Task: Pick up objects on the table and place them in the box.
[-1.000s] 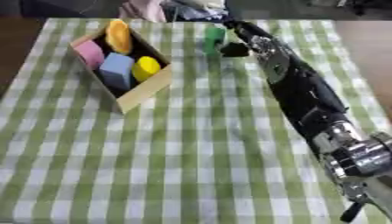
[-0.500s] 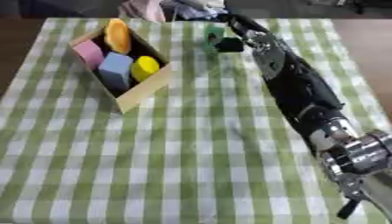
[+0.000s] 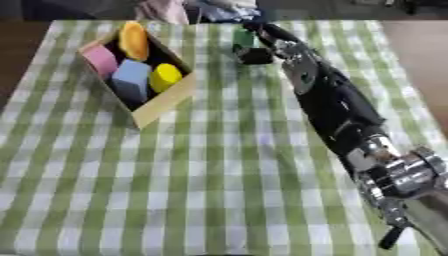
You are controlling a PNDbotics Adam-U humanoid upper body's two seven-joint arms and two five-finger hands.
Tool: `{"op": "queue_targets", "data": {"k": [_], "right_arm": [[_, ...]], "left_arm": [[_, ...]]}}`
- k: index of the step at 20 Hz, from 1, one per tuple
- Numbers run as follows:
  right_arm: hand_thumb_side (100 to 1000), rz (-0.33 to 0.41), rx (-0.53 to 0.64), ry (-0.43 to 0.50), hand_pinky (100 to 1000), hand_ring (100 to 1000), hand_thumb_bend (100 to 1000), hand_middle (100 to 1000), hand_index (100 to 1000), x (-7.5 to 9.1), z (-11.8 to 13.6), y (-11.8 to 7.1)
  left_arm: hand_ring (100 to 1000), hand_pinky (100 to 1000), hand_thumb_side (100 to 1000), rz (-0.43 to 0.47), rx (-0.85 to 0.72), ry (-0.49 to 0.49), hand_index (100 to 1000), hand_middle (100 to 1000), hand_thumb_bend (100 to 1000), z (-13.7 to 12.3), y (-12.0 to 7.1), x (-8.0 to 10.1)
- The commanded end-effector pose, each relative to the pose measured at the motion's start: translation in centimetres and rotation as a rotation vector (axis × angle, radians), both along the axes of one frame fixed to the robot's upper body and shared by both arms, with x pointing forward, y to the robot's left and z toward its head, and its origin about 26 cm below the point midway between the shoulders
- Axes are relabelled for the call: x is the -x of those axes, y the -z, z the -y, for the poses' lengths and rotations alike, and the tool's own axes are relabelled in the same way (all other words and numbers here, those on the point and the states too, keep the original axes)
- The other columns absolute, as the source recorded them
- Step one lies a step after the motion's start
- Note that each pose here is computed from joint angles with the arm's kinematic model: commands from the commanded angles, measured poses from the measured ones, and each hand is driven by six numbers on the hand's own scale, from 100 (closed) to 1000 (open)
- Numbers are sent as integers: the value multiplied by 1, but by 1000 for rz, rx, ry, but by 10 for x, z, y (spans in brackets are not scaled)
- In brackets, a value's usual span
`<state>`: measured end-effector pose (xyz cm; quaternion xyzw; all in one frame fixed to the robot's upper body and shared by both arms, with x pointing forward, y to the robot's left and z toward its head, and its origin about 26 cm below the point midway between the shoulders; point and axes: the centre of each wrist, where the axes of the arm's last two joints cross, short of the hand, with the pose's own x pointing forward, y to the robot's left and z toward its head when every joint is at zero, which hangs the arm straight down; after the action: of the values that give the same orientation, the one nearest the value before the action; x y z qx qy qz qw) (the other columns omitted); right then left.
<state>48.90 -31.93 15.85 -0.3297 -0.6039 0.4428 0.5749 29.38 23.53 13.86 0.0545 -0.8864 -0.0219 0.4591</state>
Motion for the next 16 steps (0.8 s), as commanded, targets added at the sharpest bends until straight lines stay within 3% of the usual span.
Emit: {"op": "queue_targets", "data": {"k": [1,9,10,13,16], "right_arm": [[665,4,19,16,957,960,100,947,1000,-2,2,-6],[561,-25,108,60,949,950,100,942,1000,-2,0,5],[451,-32,123,64,943,945,100,936,1000,-2,-1,7],[231,-34,177,73,926,931,100,919,1000,-2,-3,8],[234,-10,219,79,888,895,100,883,996,-2,-5,7]], "left_arm": [[567,672,792,26,-16,4,782,722,121,0,-6,2],[567,672,793,27,-15,9,782,722,120,0,-7,2],[567,672,794,27,-15,9,782,722,120,0,-7,2],[566,673,794,26,-15,10,782,721,120,1,-6,1],[566,673,794,26,-15,10,782,721,120,1,-6,1]]}}
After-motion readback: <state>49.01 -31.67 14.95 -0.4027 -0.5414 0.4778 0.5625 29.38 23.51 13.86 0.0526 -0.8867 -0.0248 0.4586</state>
